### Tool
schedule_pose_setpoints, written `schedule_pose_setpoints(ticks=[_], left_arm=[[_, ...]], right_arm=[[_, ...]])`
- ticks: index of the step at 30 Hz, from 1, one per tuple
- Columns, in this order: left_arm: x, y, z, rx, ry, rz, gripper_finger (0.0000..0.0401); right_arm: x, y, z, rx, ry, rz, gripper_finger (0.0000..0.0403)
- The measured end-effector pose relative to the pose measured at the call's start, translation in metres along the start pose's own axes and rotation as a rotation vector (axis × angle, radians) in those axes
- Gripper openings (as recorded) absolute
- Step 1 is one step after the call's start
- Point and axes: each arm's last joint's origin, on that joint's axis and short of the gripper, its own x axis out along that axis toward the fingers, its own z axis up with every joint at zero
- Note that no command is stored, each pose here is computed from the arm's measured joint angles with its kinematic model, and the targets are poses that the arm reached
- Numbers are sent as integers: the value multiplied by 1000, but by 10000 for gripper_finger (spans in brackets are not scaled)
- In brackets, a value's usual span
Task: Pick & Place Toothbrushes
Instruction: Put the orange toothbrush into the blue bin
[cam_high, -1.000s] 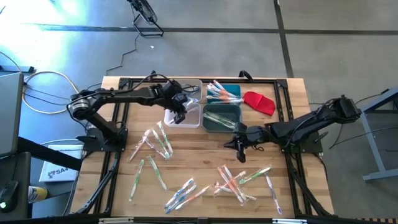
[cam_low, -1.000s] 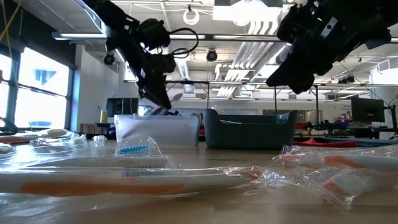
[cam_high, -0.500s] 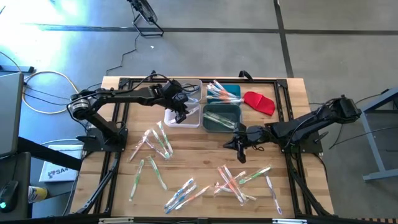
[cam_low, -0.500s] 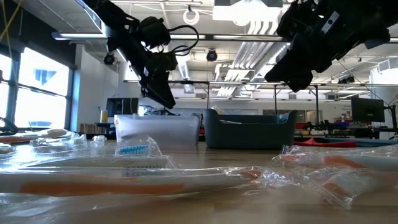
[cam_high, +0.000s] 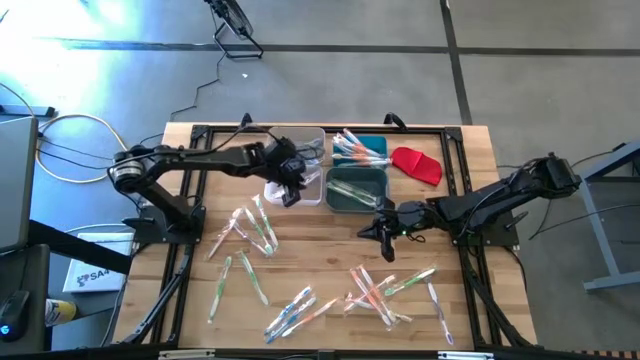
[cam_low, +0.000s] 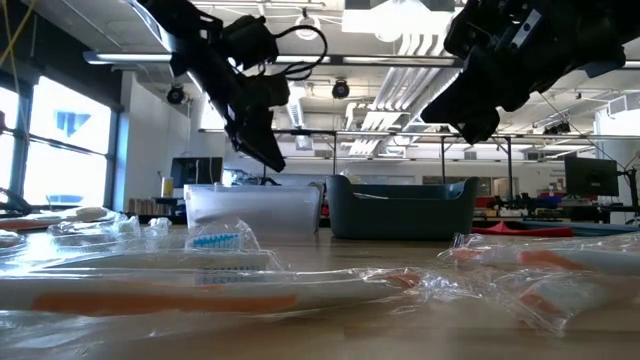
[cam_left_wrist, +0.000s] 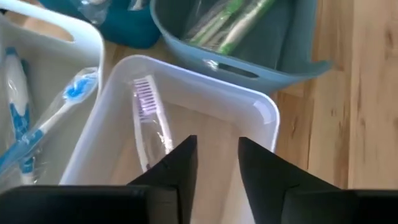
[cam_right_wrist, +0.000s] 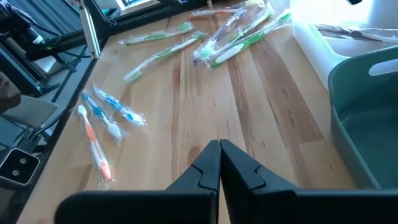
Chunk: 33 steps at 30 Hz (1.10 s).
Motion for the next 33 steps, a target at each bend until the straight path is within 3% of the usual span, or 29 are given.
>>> schedule_pose_setpoints(ticks=[7, 12, 17, 26, 33], left_arm=[[0, -23, -2, 38, 18, 56, 42], [-5, -38, -6, 5, 54, 29, 4], [-16, -54, -17, -12, -6, 59, 4], [-37, -77, -67, -118, -106, 43, 1], [-62, -77, -101, -233, -95, 147, 1]], right_arm=[[0, 1, 3, -15, -28, 0, 2], [0, 3, 8, -117, -80, 17, 2], [-1, 4, 10, -189, -105, 35, 2], [-1, 5, 13, -213, -137, 34, 2], [-2, 7, 19, -299, -209, 43, 2]])
